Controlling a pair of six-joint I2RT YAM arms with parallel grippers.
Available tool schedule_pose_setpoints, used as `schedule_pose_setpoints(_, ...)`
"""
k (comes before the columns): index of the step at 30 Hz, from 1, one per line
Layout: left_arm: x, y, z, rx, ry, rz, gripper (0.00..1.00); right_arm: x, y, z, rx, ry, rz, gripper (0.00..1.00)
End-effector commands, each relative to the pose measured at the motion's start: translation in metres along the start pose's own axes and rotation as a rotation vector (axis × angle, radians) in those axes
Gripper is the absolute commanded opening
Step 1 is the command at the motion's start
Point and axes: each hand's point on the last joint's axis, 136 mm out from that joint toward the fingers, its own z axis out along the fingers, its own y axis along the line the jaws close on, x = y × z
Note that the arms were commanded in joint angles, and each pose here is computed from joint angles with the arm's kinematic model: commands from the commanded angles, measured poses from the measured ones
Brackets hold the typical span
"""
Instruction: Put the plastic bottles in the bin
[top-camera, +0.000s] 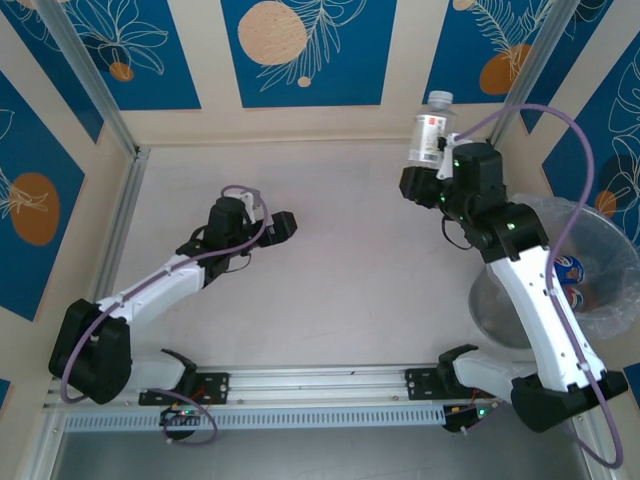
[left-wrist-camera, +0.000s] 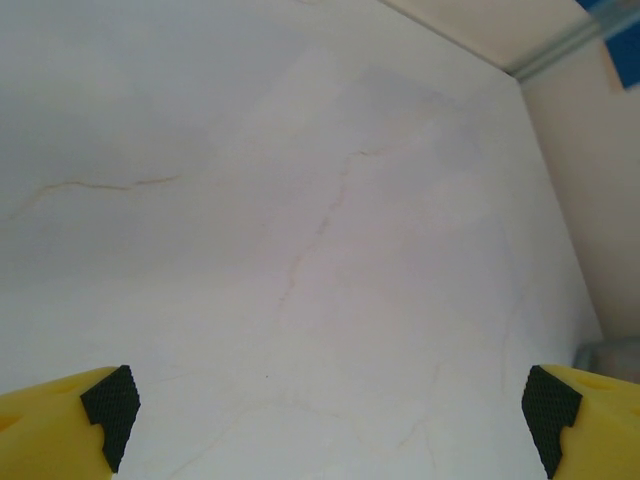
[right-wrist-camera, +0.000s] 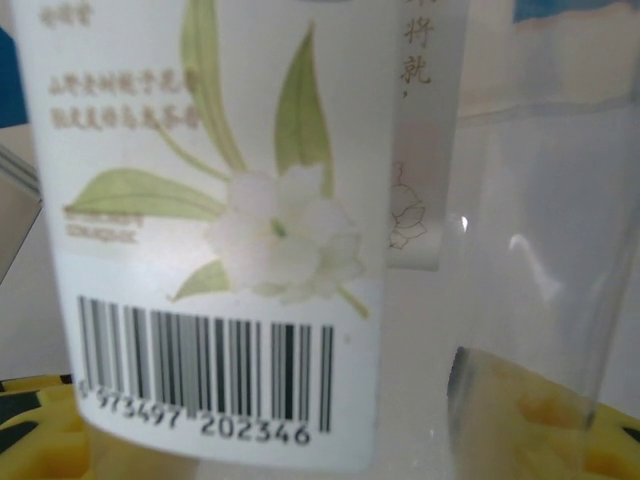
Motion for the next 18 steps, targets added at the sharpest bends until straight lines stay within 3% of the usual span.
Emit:
schedule_pose_setpoints(1, -0.011, -0.048, 0.0, 0.171, -0.018, 0.135, 1.0, 0.005, -0.026, -0.018, 0.085, 0.001, -0.019, 0.37)
schedule_pose_setpoints(5, -0.012, -0.068, 0.001, 0.248, -0.019, 0.177, 1.0, 0.0, -0.057, -0.041, 0.187, -0.026, 0.009, 0.37)
schedule_pose_setpoints(13, -0.01, -0.069, 0.006, 0.246, -0.009, 0.185, 1.0, -0.008, -0.115, -0.082, 0.393, -0.053, 0.077, 0.37)
schedule_pose_setpoints(18, -0.01, -0.067, 0.008, 0.232, -0.003, 0.187, 1.0, -0.002, -0.16, -0.117, 0.663, -0.088, 0.109, 0.36)
